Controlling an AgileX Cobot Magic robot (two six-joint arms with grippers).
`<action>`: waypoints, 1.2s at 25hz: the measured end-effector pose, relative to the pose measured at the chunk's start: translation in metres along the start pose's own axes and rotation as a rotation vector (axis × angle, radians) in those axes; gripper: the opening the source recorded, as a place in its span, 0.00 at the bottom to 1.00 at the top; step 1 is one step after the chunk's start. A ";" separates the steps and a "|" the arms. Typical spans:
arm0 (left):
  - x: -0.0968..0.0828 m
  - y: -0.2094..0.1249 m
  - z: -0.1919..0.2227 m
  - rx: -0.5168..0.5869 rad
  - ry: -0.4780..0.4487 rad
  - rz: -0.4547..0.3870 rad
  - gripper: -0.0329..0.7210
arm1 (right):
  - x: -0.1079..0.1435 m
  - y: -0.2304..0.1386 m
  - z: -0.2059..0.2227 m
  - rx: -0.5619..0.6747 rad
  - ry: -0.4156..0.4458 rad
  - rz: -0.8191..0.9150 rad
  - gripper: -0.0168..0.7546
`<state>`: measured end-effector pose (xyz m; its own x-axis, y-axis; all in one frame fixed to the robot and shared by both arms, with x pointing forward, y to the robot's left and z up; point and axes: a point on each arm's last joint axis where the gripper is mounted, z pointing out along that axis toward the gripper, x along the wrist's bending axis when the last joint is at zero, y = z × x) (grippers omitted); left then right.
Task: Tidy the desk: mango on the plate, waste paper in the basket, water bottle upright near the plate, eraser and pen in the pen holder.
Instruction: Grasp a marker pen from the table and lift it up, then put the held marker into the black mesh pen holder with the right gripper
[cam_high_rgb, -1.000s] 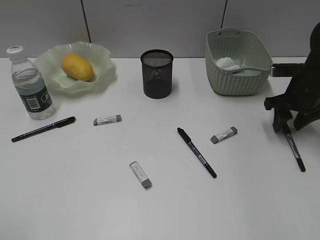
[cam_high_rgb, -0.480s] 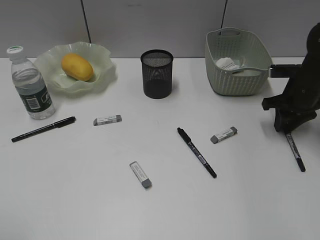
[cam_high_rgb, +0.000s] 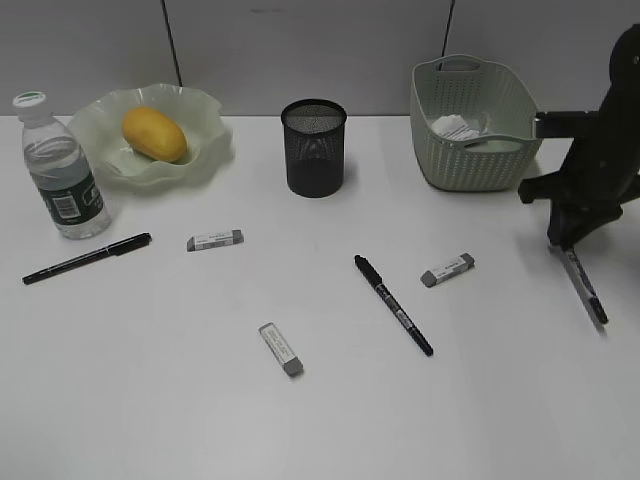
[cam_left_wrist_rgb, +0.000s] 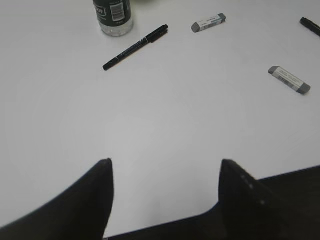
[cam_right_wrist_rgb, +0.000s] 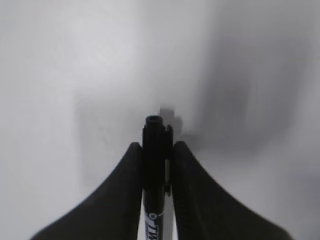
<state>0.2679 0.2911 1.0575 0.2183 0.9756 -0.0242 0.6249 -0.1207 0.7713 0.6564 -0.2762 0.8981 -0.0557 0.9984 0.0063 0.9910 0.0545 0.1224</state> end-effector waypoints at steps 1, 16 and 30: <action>0.000 0.000 0.000 0.000 0.000 0.000 0.70 | 0.004 0.004 -0.008 -0.021 0.001 -0.011 0.22; 0.000 0.000 0.000 0.000 0.000 0.000 0.70 | 0.139 0.052 -0.155 -0.609 0.184 -0.248 0.22; 0.000 0.000 0.000 0.000 0.000 0.000 0.70 | 0.233 0.066 -0.140 -1.080 0.349 -0.317 0.22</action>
<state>0.2679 0.2911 1.0575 0.2183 0.9756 -0.0242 0.6249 -0.1207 0.7713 0.6913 -0.0415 1.0465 -0.4776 0.8754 0.0749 0.3187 0.0932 0.9433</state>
